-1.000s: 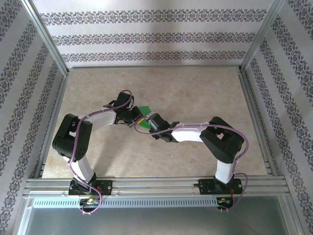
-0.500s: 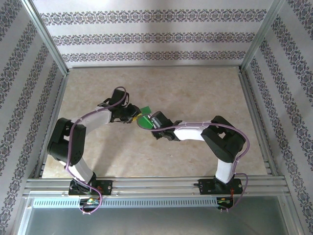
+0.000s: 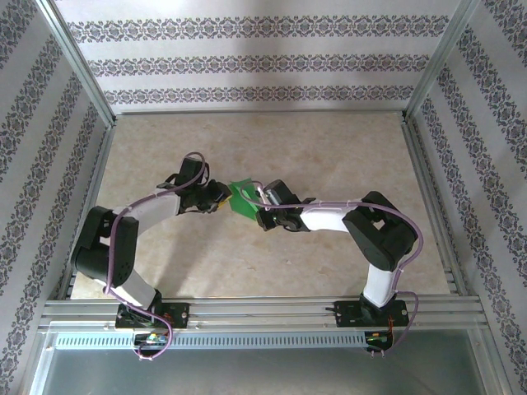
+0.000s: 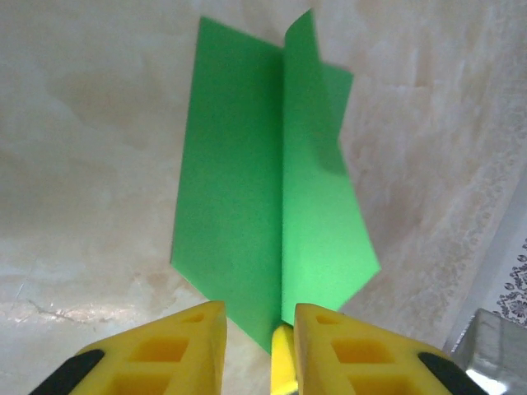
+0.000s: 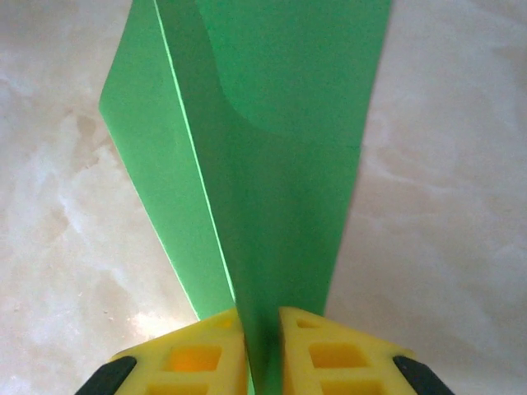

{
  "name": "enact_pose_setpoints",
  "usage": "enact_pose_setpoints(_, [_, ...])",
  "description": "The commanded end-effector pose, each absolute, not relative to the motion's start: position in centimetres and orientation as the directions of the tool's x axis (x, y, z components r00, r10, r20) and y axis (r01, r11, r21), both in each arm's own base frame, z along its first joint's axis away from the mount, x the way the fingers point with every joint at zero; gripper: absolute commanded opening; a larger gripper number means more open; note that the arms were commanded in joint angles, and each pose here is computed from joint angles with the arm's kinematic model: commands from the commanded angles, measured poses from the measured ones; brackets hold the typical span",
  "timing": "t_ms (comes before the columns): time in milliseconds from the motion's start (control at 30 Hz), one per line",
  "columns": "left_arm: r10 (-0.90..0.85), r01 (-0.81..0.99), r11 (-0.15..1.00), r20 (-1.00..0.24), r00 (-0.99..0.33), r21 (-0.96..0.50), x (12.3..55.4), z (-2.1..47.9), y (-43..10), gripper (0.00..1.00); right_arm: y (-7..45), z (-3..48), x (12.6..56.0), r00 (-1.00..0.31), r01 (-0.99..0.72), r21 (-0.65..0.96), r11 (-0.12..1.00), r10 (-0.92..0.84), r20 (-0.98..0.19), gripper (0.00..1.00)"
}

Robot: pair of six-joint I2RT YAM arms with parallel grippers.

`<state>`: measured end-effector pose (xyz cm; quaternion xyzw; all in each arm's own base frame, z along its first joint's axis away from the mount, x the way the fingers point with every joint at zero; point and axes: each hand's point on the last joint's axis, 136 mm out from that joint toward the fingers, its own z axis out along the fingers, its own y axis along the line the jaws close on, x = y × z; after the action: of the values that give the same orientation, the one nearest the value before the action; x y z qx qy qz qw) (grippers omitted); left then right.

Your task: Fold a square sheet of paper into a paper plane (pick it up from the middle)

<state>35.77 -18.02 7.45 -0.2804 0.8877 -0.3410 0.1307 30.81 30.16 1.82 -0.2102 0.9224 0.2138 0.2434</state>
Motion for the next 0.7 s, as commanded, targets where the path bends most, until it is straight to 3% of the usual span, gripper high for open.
enact_pose_setpoints(0, [-0.552,-0.352,0.583,-0.039,-0.833,-0.732,36.3,7.7,-19.9,0.26,30.3,2.3,29.9,-0.827,-0.474,0.387,0.791,-0.25,-0.503,0.18])
enact_pose_setpoints(667, [-0.458,-0.286,0.548,0.004,-0.889,-0.786,36.1,5.4,-24.0,0.22,30.5,1.0,29.1,-0.945,-0.317,0.642,0.699,-0.172,-0.279,0.16])
